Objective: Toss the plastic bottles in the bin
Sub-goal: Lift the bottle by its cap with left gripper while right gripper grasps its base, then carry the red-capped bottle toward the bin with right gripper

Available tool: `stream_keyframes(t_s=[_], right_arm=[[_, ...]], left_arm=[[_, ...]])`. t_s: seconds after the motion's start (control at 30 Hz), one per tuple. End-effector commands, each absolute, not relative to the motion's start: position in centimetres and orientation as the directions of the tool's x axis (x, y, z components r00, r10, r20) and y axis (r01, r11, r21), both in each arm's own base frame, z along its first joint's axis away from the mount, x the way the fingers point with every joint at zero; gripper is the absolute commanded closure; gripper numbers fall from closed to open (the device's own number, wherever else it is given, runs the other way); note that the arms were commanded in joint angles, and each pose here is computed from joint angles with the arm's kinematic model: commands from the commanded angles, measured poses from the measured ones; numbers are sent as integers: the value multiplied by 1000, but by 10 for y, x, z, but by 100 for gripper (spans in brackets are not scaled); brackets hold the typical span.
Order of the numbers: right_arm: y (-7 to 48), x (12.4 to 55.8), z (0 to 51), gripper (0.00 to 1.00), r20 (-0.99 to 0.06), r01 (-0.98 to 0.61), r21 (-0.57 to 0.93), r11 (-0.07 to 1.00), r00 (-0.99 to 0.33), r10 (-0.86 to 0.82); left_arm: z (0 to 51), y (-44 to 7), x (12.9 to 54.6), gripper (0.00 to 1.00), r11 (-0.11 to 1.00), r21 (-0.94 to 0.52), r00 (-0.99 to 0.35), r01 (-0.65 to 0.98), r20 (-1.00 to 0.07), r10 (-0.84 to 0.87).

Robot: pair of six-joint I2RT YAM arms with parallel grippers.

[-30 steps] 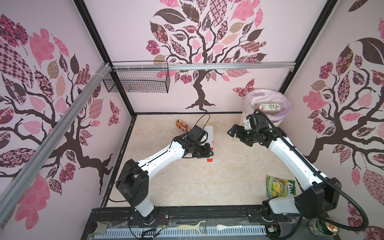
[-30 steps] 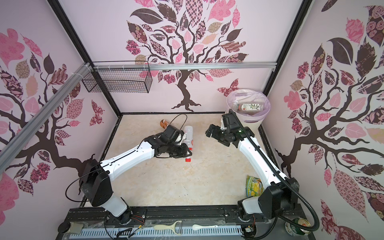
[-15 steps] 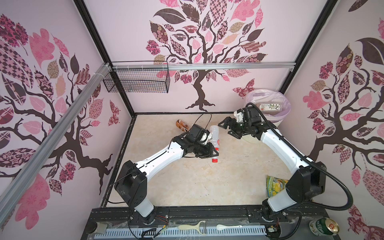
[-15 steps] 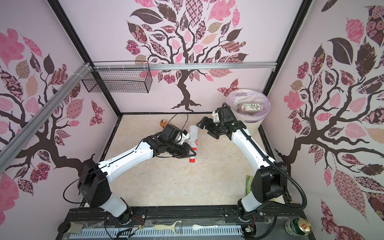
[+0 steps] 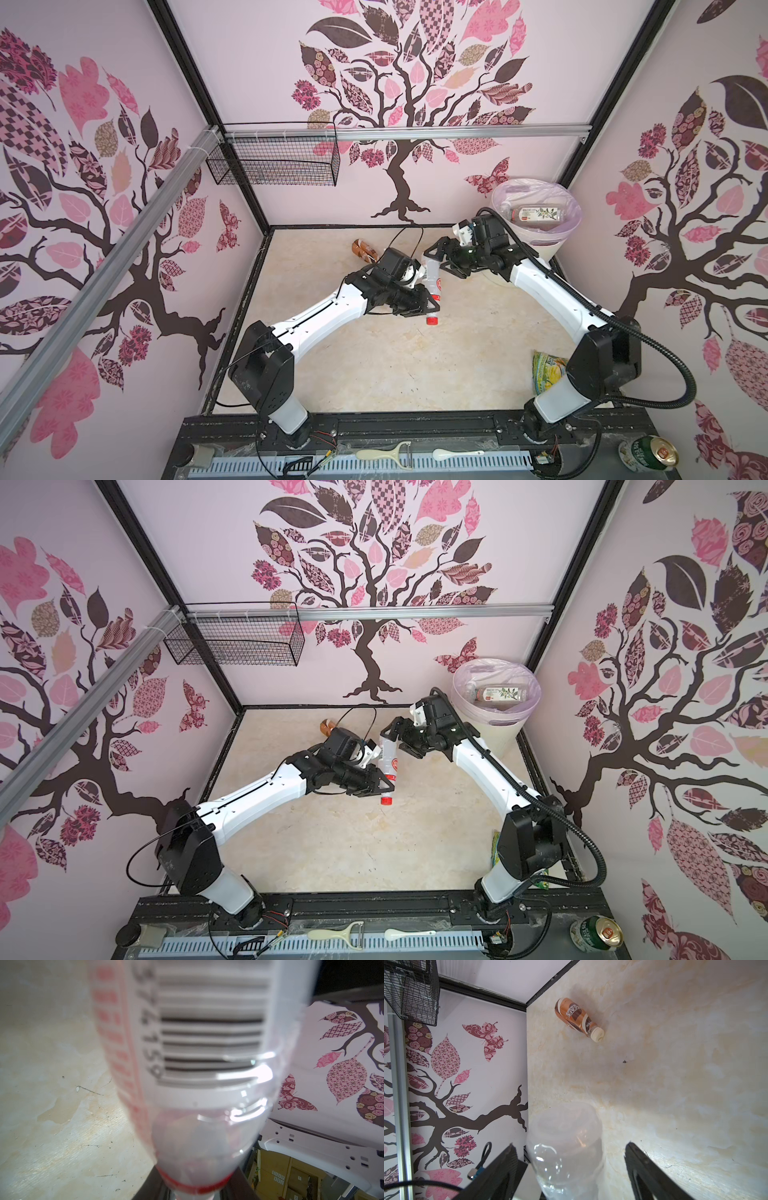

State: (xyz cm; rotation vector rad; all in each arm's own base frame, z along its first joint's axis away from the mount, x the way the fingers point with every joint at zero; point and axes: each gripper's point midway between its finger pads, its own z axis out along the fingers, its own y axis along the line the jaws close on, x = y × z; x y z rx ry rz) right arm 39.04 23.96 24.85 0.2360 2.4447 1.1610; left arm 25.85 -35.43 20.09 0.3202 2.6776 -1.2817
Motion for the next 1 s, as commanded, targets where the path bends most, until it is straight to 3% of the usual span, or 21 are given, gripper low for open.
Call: stream_keyframes(t_s=[0.0,0.5,0.97], right_arm=[[245,391,234,19,-254,4,777,629,-913,320],[249,392,227,46,-238,13,782,623,-918,318],[247,396,232,52,-266,0,765,644,-911,316]], left_arm=[[215,-364,266,66,575,-767,-957,284,-265,119],[215,-364,267,65,574,-774,-961,267,-259,98],[213,-358,270,55,591,-772,-967,233,-248,56]])
